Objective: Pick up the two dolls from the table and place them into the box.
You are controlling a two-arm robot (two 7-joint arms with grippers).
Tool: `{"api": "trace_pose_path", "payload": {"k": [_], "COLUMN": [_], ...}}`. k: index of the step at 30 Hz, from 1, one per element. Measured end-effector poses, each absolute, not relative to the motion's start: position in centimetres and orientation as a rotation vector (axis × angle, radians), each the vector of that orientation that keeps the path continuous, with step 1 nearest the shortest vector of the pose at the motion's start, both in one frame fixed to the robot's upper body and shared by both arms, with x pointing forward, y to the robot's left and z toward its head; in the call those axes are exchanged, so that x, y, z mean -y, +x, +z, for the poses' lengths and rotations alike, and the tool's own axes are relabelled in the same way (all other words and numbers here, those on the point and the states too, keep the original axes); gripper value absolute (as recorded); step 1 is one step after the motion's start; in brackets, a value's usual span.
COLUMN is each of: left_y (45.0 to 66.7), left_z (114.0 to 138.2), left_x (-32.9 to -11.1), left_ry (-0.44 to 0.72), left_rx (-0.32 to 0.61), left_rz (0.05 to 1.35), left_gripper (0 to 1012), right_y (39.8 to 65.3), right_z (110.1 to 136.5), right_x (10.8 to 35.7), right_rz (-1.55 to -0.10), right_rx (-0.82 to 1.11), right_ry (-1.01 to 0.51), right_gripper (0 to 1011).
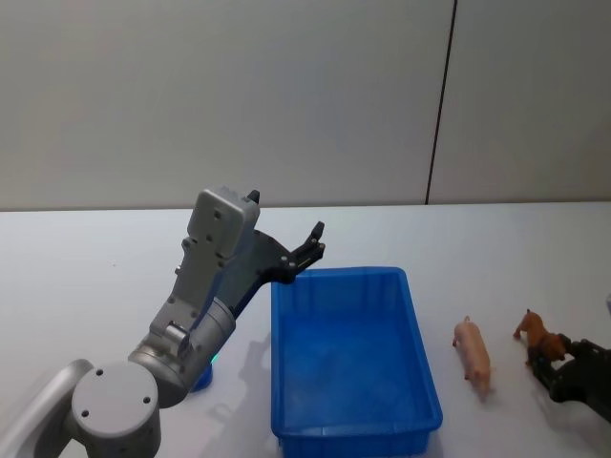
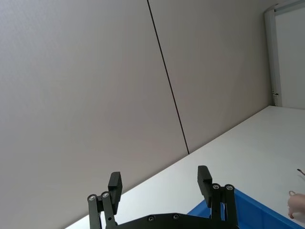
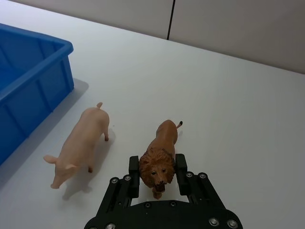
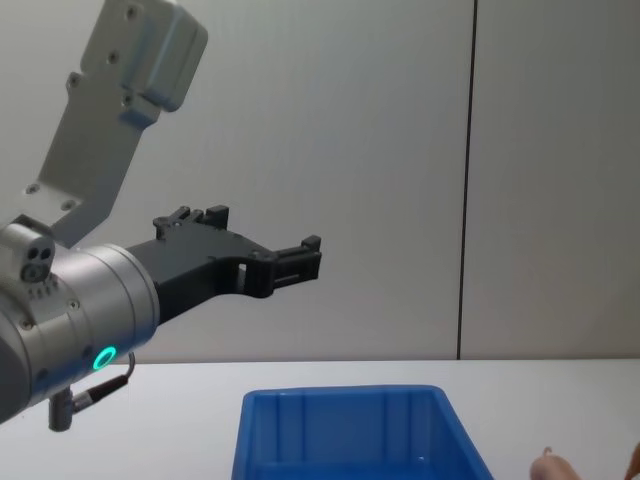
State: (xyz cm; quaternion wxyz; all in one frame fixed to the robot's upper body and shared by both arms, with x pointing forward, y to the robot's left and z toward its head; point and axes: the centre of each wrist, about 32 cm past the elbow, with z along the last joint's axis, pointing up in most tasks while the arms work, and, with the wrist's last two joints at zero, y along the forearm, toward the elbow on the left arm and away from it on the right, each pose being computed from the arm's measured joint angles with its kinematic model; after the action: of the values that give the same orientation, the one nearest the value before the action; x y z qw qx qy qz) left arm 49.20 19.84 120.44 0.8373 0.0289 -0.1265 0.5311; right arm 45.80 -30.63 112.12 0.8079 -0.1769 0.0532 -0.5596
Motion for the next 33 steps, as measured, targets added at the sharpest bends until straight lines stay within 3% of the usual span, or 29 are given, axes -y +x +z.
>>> {"api": "trace_pose_path", "payload": {"k": [17,33], "left_y": [49.2,49.2], "left_z": [120.4,120.4], "left_x": [-19.8,-19.8], "left_ry": [0.061,0.061], "left_rx": [0.268,0.268], "left_rz": [1.124,1.124], "left_gripper": [1003,1003], "right_y": [46.5,47.5], "right_z": [114.5,118.0], "right_x": [29.7,27.0], "right_rz": [-1.146,-0.942], "right_rx": [0.010,0.110], "right_ry": [-0.272,-0.156], "right_gripper": [426,426]}}
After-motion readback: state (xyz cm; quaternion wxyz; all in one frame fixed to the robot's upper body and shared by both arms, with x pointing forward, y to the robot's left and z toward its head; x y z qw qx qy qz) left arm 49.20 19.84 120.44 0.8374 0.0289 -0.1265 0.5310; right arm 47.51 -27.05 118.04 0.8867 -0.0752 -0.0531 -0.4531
